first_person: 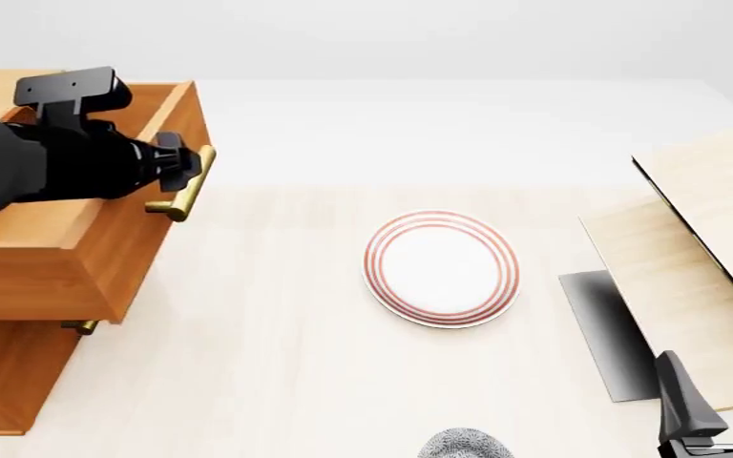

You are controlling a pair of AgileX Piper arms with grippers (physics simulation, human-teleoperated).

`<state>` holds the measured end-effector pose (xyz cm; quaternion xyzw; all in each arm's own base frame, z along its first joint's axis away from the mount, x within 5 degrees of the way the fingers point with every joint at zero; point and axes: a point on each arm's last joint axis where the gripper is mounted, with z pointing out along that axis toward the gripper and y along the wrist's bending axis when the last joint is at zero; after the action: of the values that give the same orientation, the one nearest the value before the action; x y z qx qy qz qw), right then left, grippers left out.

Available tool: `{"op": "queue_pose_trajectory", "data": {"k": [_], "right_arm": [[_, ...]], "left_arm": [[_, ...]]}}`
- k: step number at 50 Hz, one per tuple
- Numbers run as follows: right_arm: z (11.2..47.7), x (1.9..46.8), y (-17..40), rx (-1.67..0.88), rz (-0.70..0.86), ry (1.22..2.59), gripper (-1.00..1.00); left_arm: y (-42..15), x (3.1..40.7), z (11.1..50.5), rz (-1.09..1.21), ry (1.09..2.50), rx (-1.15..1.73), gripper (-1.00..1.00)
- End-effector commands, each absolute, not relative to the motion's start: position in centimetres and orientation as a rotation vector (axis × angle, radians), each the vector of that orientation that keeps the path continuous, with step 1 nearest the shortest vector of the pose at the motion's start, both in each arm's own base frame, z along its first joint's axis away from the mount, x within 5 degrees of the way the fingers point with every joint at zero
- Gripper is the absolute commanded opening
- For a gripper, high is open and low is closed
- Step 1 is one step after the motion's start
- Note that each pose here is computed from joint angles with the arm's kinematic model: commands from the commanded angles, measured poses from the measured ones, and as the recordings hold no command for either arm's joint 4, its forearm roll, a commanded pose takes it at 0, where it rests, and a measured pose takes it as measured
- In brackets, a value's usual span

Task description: Open the top drawer of the cabinet and put the bowl in it.

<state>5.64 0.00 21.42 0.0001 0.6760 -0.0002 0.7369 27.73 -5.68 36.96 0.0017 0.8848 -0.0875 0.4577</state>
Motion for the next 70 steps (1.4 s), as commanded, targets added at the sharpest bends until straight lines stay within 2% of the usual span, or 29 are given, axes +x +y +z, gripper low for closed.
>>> {"op": "queue_pose_trajectory", "data": {"k": [1, 14, 36, 57, 70], "right_arm": [[21.4, 5.6, 0.0, 0.0, -0.001, 1.484, 1.0], [21.4, 5.6, 0.0, 0.0, 0.0, 1.485, 1.0], [21.4, 5.6, 0.0, 0.0, 0.0, 1.485, 1.0], [21.4, 5.6, 0.0, 0.0, 0.0, 1.485, 1.0], [21.4, 5.6, 0.0, 0.0, 0.0, 1.485, 1.0]], "left_arm": [[-7.5, 28.7, 34.6, -0.242, 2.242, 0.073, 1.0], [-9.9, 29.1, 34.2, -0.273, 2.254, 0.168, 1.0], [-10.8, 29.0, 34.2, -0.279, 2.259, 0.216, 1.0], [-9.9, 28.3, 38.0, -0.26, 2.219, 0.225, 1.0], [-10.0, 28.0, 39.1, -0.258, 2.204, 0.244, 1.0]]}}
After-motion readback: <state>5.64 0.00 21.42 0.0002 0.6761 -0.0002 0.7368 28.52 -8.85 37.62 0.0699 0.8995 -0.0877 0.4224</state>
